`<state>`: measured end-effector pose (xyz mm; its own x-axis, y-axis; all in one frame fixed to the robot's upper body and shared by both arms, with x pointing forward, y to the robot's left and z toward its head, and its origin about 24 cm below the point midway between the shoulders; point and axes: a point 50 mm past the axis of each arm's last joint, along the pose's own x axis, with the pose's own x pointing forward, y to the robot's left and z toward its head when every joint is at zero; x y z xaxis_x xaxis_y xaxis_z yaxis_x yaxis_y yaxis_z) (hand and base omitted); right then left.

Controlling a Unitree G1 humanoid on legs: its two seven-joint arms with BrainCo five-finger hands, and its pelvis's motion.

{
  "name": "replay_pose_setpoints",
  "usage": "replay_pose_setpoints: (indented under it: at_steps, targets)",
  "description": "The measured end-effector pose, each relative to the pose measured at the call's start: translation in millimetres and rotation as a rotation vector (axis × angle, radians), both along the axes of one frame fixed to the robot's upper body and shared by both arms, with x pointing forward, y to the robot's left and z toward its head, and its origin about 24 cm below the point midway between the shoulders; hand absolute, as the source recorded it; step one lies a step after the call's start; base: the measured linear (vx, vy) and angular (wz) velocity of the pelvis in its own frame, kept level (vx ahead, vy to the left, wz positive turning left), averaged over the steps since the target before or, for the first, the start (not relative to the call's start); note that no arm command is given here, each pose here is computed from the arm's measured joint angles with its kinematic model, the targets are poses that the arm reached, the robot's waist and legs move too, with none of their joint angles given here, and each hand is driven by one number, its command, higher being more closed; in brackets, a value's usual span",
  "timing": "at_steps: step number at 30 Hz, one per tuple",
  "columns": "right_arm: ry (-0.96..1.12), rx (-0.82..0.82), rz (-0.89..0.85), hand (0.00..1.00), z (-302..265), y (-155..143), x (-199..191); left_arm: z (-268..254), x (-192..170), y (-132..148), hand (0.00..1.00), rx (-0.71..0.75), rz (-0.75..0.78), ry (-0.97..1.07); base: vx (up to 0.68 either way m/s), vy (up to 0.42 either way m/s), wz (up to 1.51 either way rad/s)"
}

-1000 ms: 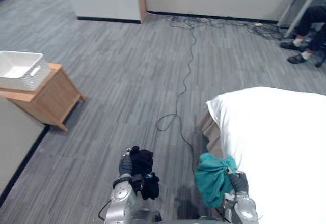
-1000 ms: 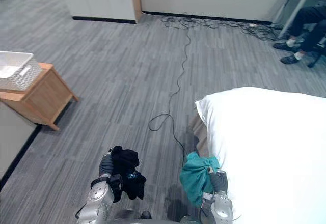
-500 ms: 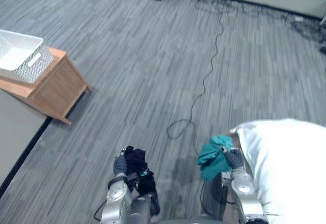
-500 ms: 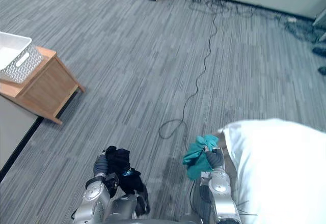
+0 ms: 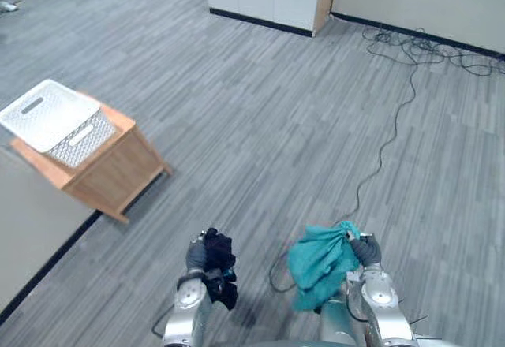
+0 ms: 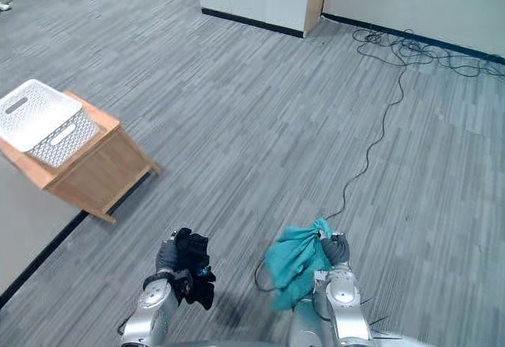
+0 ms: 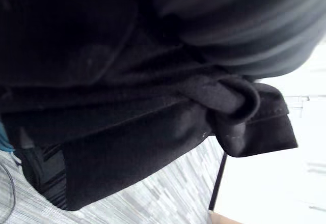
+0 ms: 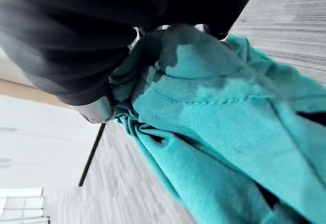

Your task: Tidy the bed and pick cloth on bed and put in laundry

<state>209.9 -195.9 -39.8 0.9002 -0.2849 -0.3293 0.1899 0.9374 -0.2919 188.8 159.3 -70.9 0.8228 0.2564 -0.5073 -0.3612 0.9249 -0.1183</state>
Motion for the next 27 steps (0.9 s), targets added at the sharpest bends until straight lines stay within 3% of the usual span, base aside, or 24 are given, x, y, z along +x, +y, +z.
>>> replay_pose_setpoints:
  at_steps: [6, 11, 16, 21, 27]
  targets:
    - [-0.095, -0.027, 0.033, 1.0, 21, -1, 24, -5, -13, 28, 1.0, -0.001, 0.142, 0.021, 0.69, -0.287, -0.36]
    - [-0.101, -0.099, -0.05, 1.0, 29, -40, 22, -3, -21, 52, 1.0, 0.019, 0.254, 0.018, 0.66, 0.025, 0.08]
    - [0.008, -0.103, -0.102, 1.0, 10, -51, 23, -2, -36, 79, 1.0, 0.038, 0.395, 0.028, 0.81, 0.132, 0.85]
    - [0.062, -0.096, -0.067, 1.0, -3, -43, 10, -8, -52, 82, 1.0, 0.071, 0.436, 0.093, 0.64, 0.044, 1.46]
    - [0.068, -0.097, -0.165, 1.0, -4, -61, -15, -4, -34, 69, 1.0, 0.076, 0.339, 0.061, 0.56, -0.265, 2.08]
